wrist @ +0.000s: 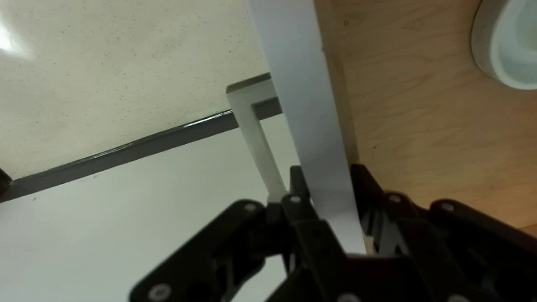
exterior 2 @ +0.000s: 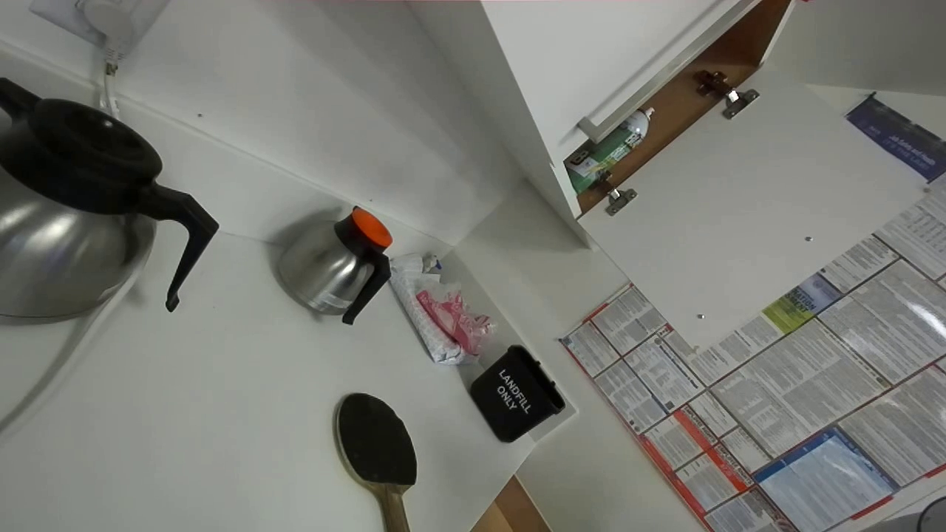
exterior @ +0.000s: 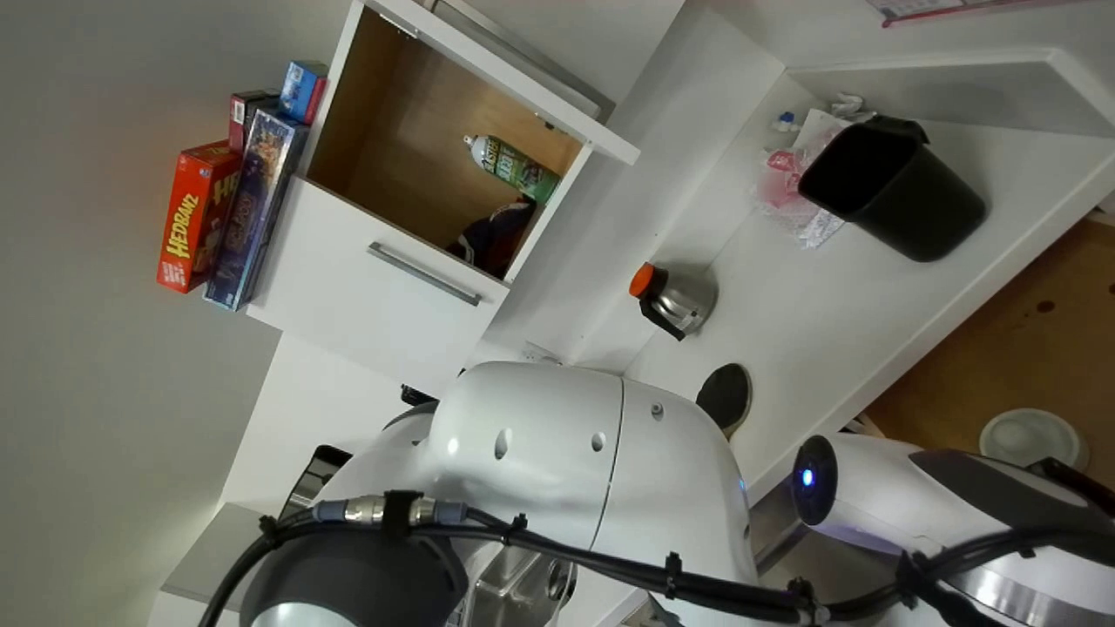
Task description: Remove the white object from the bottom shelf of the overhead cabinet, put it in the open drawer, close the drawer, and then close the cabinet door
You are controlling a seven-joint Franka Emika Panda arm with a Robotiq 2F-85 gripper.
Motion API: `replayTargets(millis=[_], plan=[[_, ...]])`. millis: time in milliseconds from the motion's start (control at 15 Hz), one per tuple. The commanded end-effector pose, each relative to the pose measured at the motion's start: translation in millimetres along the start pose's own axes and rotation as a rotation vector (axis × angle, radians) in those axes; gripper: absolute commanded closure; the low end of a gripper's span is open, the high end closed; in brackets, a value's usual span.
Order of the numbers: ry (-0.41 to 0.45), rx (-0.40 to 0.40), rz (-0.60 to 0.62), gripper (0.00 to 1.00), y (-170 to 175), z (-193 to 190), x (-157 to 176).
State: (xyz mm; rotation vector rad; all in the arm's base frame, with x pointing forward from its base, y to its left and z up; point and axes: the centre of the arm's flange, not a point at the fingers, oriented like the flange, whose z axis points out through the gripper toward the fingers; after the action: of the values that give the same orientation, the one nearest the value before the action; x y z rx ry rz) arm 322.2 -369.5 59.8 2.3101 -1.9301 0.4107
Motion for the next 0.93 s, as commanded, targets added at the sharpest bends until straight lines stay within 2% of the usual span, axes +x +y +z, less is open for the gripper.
replayTargets(millis=[0, 533, 600, 733, 867], plan=[[0.048, 0.055, 0.021, 0.92, -47.0, -6.9, 15.5], [0.102, 0.055, -0.026, 0.92, -144.5, -36.4, 2.0], [0.102, 0.045, -0.034, 0.44, -152.8, -38.8, -0.7], [0.118, 0.035, -0.05, 0.36, -162.3, -49.7, -3.9], [0.165, 0.041, -0.07, 0.21, -164.0, -68.3, -9.4]])
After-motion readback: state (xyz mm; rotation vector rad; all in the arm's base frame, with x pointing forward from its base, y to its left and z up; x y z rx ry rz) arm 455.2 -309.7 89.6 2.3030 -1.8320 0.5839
